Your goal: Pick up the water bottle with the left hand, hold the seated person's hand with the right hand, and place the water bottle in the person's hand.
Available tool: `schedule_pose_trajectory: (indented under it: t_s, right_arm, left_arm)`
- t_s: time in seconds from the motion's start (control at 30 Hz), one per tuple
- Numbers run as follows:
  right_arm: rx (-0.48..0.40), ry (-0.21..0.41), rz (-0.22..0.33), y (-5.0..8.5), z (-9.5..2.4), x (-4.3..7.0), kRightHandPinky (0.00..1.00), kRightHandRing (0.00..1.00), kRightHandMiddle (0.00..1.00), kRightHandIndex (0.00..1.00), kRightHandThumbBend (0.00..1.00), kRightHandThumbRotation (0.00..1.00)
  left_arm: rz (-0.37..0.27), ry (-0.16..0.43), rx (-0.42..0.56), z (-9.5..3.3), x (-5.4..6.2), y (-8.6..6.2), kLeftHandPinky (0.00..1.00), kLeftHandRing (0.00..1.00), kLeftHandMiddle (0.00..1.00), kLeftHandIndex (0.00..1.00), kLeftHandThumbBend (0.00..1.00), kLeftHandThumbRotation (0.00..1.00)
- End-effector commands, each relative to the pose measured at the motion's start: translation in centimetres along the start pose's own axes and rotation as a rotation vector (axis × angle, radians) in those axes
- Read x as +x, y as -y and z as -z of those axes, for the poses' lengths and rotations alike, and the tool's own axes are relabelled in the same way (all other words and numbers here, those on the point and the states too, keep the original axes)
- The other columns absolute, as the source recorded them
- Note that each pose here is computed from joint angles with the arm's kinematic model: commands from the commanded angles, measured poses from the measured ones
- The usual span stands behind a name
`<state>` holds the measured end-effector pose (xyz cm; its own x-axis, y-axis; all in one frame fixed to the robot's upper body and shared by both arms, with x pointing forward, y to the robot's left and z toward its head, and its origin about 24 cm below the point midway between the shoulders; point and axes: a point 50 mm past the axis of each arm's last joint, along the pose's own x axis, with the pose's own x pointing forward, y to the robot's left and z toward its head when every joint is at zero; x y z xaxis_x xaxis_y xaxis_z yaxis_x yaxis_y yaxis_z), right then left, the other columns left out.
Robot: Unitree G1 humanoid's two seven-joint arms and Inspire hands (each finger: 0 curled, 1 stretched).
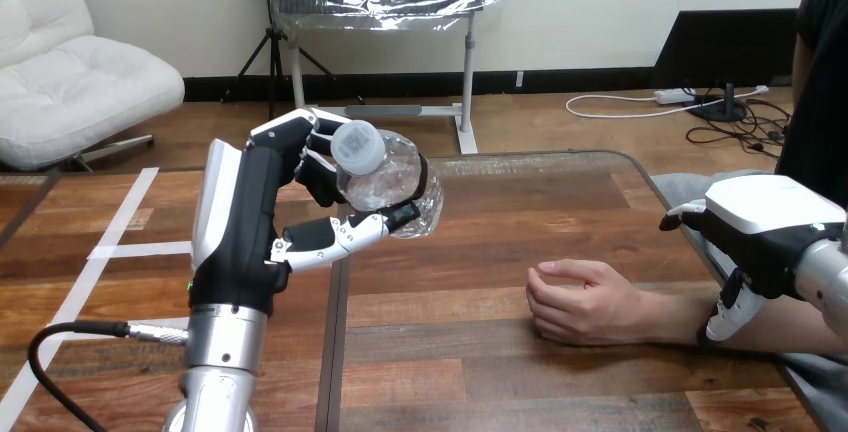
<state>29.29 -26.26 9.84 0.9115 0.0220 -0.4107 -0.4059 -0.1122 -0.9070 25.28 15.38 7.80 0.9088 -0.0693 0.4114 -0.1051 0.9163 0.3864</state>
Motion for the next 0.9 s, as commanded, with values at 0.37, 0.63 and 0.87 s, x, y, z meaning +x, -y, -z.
schedule_pose_trajectory:
  t_s: [0.37, 0.63, 0.87]
  right_arm:
    - [-0.096, -0.019, -0.022, 1.6, -0.1, 1.5, 0.89, 0.92, 0.92, 0.88, 0.76, 0.07]
    - [-0.131, -0.016, -0.082, 1.2, -0.3, 2.3, 0.89, 0.91, 0.91, 0.89, 0.72, 0.16]
    - [-0.146, -0.005, -0.114, 1.0, -0.5, 2.8, 0.89, 0.92, 0.91, 0.89, 0.71, 0.20]
  left_arm:
    - [-0.058, 0.110, -0.031, -2.0, 1.7, -0.8, 0.32, 0.35, 0.40, 0.50, 0.59, 0.00]
    - [-0.060, 0.104, -0.036, -2.0, 1.6, -0.8, 0.32, 0.35, 0.40, 0.50, 0.59, 0.00]
    - [-0.062, 0.102, -0.036, -1.9, 1.5, -0.9, 0.32, 0.35, 0.40, 0.50, 0.59, 0.00]
